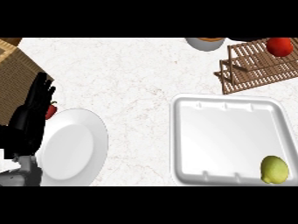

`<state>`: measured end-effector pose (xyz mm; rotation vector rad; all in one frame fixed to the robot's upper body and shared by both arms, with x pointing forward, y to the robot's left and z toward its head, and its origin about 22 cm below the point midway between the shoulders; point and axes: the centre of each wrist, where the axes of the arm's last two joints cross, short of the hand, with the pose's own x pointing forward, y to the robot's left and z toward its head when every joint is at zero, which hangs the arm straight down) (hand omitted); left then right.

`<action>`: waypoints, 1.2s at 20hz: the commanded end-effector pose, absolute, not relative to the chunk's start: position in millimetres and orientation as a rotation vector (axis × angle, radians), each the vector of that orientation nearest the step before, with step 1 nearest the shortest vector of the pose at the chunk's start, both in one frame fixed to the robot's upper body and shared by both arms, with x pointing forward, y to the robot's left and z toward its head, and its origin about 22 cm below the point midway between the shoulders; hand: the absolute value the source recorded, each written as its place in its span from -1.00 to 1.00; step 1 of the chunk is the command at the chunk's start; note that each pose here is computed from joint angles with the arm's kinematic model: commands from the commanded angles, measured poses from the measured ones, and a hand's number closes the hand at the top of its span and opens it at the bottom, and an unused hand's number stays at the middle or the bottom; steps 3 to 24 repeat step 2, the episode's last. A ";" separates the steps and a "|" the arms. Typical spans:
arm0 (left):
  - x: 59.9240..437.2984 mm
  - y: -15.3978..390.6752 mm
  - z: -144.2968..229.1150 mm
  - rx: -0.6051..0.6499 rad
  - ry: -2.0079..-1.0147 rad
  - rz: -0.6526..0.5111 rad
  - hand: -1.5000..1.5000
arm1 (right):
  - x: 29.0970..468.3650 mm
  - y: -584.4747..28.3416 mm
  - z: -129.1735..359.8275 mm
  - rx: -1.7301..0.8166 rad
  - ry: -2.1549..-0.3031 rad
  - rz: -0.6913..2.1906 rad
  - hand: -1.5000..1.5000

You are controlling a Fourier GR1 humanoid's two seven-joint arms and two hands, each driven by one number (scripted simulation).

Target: Pick the tomato from the tray and place it in the tiered shelf

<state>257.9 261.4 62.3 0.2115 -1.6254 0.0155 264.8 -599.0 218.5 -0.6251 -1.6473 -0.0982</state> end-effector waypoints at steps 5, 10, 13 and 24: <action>258.5 261.7 63.8 0.209 -1.632 0.028 0.00 | 242.8 -612.5 218.5 -0.604 -1.675 -0.088 -1.00; 258.5 261.7 63.8 0.209 -1.632 0.028 0.00 | 242.8 -612.5 218.5 -0.604 -1.675 -0.088 -1.00; 258.5 261.7 63.8 0.209 -1.632 0.028 0.00 | 242.8 -612.5 218.5 -0.604 -1.675 -0.088 -1.00; 258.5 261.7 63.8 0.209 -1.632 0.028 0.00 | 242.8 -612.5 218.5 -0.604 -1.675 -0.088 -1.00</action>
